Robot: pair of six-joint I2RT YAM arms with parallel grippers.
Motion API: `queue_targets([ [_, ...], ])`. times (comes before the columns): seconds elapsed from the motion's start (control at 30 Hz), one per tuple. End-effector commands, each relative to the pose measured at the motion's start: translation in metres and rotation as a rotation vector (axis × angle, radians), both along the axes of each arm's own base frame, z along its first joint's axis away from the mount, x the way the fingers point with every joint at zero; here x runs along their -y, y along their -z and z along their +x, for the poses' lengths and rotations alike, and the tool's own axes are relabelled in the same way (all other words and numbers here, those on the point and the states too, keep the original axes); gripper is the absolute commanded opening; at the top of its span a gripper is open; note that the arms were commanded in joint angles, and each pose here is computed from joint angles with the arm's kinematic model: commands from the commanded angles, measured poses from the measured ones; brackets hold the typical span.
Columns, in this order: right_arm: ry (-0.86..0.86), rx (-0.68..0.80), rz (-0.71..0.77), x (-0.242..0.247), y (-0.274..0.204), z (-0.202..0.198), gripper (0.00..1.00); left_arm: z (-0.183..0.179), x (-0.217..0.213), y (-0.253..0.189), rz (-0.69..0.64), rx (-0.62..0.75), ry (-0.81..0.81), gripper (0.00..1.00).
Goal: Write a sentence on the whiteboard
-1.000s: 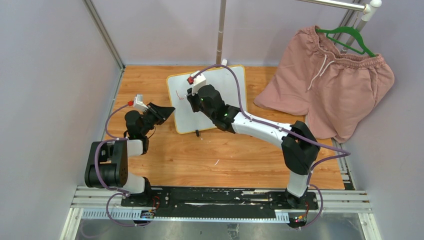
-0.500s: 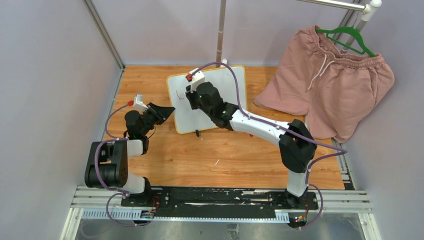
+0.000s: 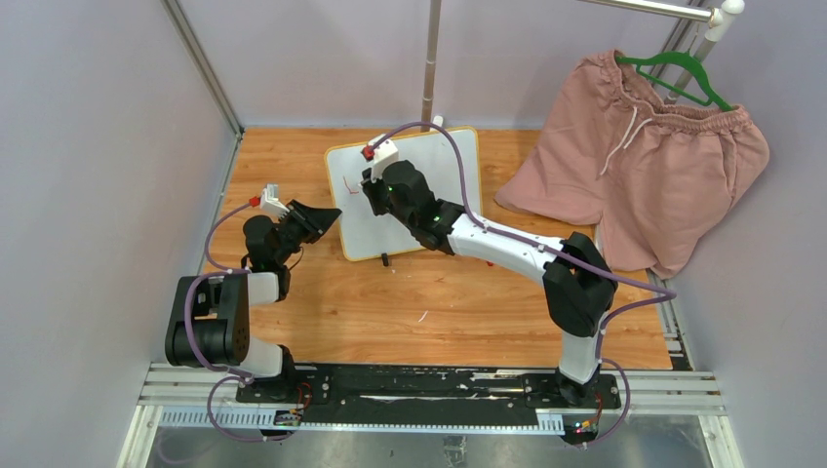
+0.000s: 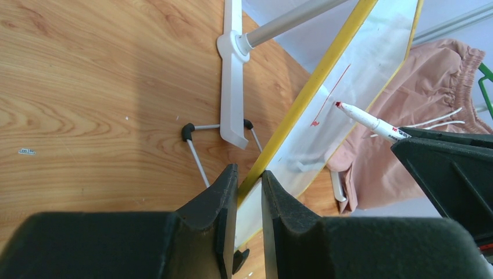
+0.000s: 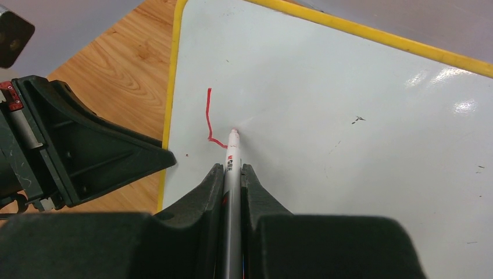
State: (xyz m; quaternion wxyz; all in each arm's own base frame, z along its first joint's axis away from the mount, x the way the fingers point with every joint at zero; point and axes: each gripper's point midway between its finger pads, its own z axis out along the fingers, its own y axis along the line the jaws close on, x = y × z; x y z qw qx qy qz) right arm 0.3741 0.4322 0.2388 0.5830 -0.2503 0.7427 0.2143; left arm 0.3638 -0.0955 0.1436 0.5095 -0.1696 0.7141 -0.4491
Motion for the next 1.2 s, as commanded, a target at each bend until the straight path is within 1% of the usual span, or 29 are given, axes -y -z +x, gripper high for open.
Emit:
queue_targets([
  [0.0, -0.002, -0.012, -0.011, 0.004, 0.008, 0.003, 0.0, -0.004, 0.003, -0.007, -0.002, 0.029, 0.019, 0.0],
  [0.33, 0.0, -0.026, -0.035, 0.01, 0.017, -0.001, 0.0, -0.005, 0.003, -0.007, -0.001, 0.029, 0.019, 0.0],
  [0.67, 0.055, -0.024, -0.058, 0.025, 0.017, 0.005, 0.0, -0.006, 0.003, -0.007, 0.003, 0.03, 0.02, 0.0],
  [0.87, 0.083, -0.016, -0.054, 0.033, 0.012, 0.01, 0.0, -0.006, 0.003, -0.007, 0.003, 0.028, 0.019, 0.0],
  [1.17, 0.078, 0.0, -0.047, 0.027, 0.001, 0.017, 0.0, -0.006, 0.003, -0.008, 0.004, 0.031, 0.02, 0.0],
])
